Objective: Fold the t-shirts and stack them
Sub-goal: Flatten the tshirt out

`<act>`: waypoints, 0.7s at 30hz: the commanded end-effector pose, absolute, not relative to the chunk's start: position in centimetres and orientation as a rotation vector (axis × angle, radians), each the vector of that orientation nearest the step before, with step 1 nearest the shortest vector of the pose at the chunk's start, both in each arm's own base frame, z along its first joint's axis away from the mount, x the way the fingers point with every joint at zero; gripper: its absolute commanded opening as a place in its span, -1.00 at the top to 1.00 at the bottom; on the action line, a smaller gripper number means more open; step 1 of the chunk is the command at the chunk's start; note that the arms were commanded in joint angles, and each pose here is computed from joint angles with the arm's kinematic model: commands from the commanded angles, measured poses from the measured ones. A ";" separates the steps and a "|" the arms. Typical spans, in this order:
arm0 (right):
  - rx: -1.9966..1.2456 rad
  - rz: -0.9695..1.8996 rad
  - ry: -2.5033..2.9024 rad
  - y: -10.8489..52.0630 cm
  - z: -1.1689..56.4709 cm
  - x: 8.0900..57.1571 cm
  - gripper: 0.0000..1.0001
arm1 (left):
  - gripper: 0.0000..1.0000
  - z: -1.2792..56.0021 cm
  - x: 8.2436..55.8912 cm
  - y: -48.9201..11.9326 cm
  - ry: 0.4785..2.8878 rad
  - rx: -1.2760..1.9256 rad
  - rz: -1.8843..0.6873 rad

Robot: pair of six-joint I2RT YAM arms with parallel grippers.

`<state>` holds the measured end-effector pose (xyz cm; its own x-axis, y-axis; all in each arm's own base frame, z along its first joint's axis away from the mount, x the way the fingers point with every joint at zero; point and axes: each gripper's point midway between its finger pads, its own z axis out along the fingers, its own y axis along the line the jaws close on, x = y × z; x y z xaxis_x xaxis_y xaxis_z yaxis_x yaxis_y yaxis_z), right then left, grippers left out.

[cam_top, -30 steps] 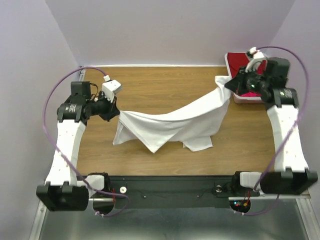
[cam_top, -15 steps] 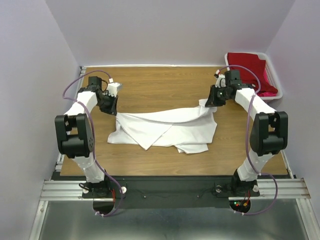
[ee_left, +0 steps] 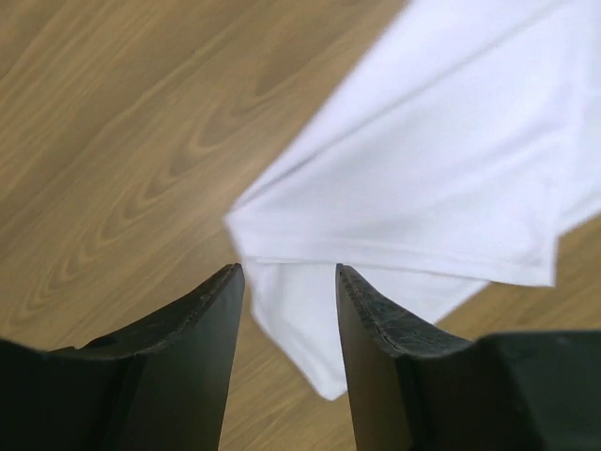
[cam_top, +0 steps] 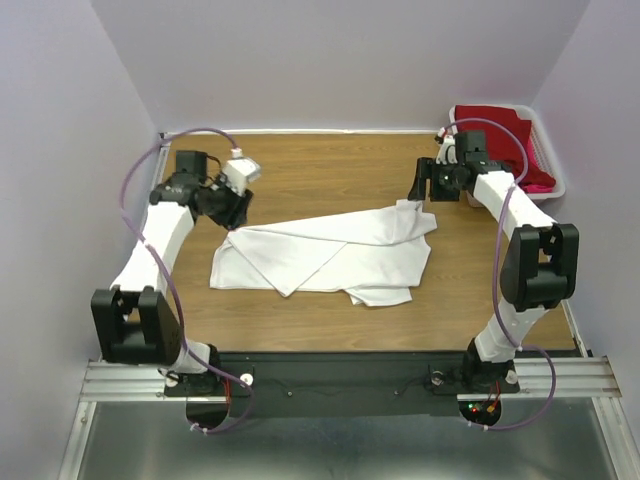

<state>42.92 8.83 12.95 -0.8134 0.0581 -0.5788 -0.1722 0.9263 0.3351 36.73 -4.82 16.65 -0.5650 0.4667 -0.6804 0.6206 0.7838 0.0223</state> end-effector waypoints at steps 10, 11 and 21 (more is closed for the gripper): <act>-0.146 0.460 2.443 8.2 12.2 47.1 -0.20 | 0.02 9.2 23.2 -16.6 2.270 1.375 -0.444; -0.145 0.459 2.446 8.2 12.1 47.0 -0.20 | 0.01 8.5 22.7 -16.6 2.283 1.397 -0.426; -0.136 0.452 2.475 8.1 10.9 47.0 -0.20 | -0.03 5.6 21.5 -19.0 2.316 1.495 -0.343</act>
